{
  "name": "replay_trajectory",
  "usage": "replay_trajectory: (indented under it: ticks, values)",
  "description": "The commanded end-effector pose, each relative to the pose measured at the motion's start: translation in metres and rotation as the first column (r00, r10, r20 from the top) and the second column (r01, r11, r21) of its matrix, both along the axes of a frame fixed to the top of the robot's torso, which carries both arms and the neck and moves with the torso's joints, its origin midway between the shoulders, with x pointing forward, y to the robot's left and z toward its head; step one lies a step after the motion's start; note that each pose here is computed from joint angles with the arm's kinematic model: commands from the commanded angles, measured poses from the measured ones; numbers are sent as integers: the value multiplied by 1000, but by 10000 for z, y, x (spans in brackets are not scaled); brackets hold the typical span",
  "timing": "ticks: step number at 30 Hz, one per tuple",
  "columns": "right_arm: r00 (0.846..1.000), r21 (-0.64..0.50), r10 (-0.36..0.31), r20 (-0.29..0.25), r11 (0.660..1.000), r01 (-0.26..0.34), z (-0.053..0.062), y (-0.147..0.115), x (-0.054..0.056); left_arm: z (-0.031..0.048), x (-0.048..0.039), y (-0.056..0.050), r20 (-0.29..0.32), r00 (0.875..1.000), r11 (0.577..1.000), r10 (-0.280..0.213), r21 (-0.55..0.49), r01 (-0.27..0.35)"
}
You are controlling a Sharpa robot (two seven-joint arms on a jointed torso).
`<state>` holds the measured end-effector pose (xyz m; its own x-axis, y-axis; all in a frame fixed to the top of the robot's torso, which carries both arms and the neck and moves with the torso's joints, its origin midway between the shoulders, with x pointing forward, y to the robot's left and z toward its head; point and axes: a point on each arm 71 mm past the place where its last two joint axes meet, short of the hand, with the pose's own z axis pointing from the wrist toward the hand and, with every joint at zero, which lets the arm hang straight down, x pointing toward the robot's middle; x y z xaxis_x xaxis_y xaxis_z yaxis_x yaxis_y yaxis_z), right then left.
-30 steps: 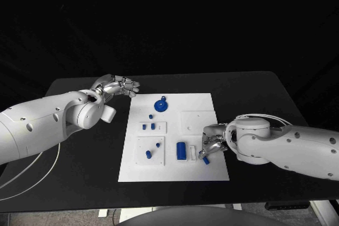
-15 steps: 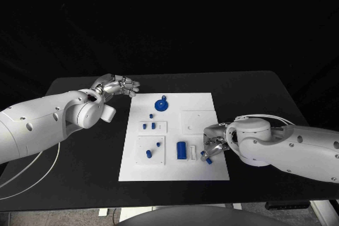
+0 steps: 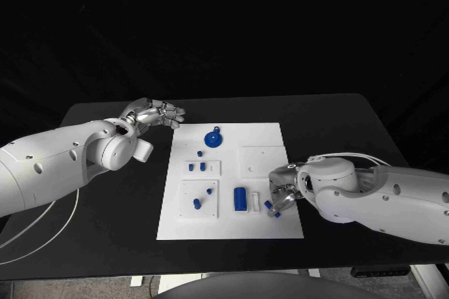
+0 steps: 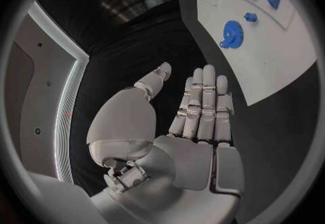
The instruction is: Assemble the parts on the task board
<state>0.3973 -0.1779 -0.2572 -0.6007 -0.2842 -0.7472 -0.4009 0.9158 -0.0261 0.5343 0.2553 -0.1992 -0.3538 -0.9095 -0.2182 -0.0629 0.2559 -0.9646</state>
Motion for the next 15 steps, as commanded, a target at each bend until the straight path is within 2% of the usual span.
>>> replay_trajectory:
  ticks: [1,15]
  values:
    - [1000,-177,7,-22,984,-10,-182,-158,-24,8,-6,-26,4,1000,1000,-20,-2,20]
    - [998,-199,30,50,980,-20,-217,-144,25,8,-9,-34,5,1000,1000,-25,2,25]
